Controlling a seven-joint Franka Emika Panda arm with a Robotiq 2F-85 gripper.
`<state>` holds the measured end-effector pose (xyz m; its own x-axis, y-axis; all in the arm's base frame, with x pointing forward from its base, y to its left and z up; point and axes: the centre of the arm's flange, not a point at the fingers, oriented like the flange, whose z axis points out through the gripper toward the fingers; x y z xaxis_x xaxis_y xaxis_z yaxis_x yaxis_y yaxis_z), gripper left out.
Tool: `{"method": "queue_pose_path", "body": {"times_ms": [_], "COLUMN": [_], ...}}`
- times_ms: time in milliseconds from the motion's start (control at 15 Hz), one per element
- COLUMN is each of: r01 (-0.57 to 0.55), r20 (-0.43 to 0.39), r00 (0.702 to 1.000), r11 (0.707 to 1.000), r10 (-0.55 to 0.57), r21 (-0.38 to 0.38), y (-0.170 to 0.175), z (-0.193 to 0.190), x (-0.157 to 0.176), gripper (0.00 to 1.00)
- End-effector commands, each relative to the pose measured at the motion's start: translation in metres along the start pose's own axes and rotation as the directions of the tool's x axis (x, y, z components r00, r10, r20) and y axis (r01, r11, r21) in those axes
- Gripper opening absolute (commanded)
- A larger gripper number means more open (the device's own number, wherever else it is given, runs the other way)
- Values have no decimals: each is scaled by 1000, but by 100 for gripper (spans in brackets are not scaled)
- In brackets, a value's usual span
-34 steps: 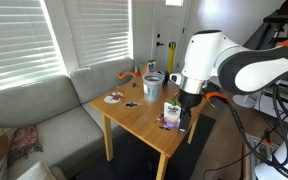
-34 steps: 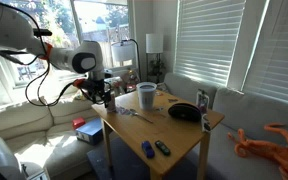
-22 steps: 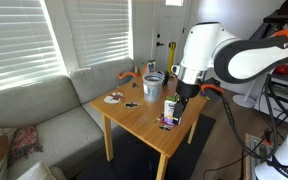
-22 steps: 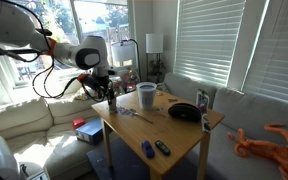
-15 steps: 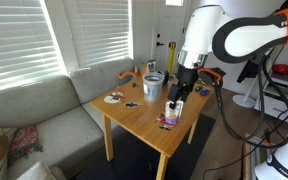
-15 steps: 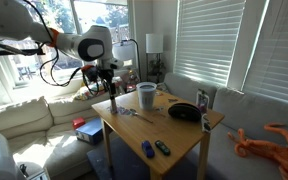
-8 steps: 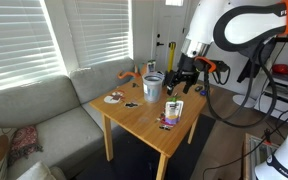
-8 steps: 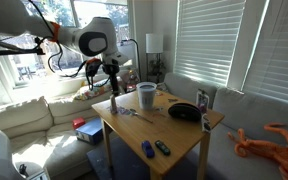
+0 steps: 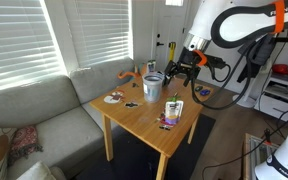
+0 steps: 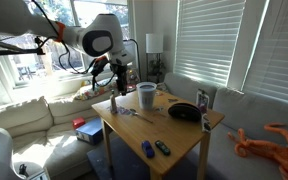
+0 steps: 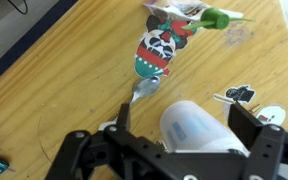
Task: Pick up the silver cup from the clear cup and put it on the table, pick up both white and purple packets with green lids and put them in the clear cup one by one
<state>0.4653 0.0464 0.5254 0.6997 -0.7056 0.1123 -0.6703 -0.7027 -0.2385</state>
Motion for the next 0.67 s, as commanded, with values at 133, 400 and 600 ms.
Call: {"method": "queue_pose_path", "body": {"times_ms": [133,400,600], "r01": [38,189,350], "r20": [-32,-99,-110], "r00": [999,978,933], "r11": [999,980,935], "r10": [-38,-182,-342], "r21": [10,66,61], "y": [-2,-15,-36], "z": [-5,-25,-32], "x": [12,31,36], "gripper": [100,100,100]}}
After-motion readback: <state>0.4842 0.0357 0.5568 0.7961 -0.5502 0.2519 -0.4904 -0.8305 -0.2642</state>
